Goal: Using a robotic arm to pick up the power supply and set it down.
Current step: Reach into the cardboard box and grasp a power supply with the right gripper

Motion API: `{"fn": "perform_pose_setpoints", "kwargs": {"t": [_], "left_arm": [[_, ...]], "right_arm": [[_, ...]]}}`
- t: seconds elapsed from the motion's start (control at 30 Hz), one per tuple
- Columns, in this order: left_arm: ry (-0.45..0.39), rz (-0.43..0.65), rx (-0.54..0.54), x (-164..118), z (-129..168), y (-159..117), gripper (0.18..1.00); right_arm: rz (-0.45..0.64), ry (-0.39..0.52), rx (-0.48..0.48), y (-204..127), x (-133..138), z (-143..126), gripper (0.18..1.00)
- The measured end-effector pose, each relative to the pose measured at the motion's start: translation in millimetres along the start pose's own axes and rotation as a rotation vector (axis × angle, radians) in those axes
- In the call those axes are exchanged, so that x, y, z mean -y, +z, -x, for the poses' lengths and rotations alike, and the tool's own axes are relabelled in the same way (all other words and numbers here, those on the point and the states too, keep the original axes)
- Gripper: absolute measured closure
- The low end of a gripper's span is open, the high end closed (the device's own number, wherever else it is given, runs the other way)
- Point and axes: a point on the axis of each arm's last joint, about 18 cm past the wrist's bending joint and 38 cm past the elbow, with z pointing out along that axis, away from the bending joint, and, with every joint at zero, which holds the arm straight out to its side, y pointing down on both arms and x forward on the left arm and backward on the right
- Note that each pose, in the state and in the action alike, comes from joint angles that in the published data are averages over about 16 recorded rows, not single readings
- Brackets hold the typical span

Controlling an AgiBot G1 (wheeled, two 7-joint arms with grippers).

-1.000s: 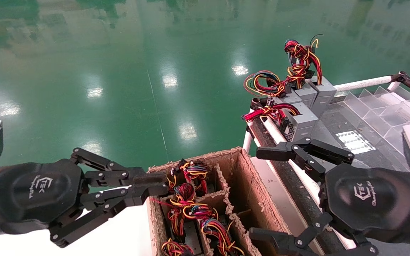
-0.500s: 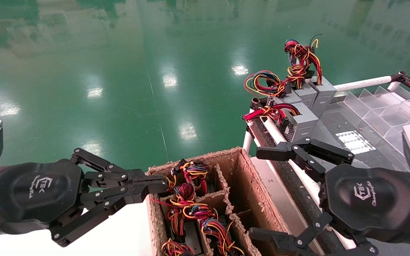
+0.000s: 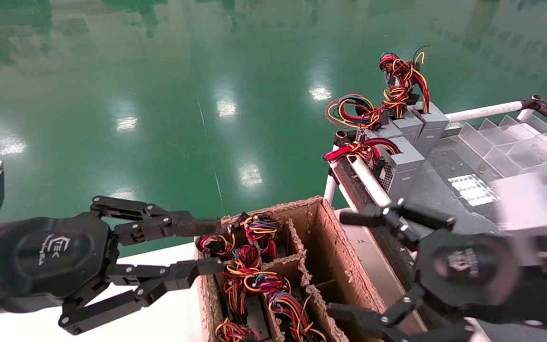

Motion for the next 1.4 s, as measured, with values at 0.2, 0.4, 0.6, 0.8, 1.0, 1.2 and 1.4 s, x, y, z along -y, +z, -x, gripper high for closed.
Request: {"fn": "perform_pose_setpoints", "kwargs": {"t": [0.2,0.4,0.6,0.8,1.0,1.2,1.4], "left_arm": [[0.000,0.000,0.000,0.0,0.0,0.0,0.723],[0.000,0.000,0.000,0.0,0.0,0.0,0.583],[0.000,0.000,0.000,0.0,0.0,0.0,0.442],[0.000,0.000,0.000,0.0,0.0,0.0,0.329],[0.000,0.000,0.000,0.0,0.0,0.0,0.248],[0.000,0.000,0.000,0.0,0.0,0.0,0.205],[0.000,0.000,0.000,0.0,0.0,0.0,0.187]], "right_arm": [[0.122,0.055,0.005,24.1,-27.5,-11.1,0.178],[0.216,0.090,0.031,50.0,-47.8,-18.7,0.179],[0.266,0.118,0.051,69.1,-63.1,-22.4,0.192],[0.292,0.146,0.063,80.8,-75.3,-22.9,0.231],[0.303,0.155,0.059,88.5,-85.0,-24.2,0.301],[0.304,0.158,0.053,93.8,-90.7,-26.1,0.407],[0.301,0.156,0.045,96.2,-95.2,-28.4,0.537]]}}
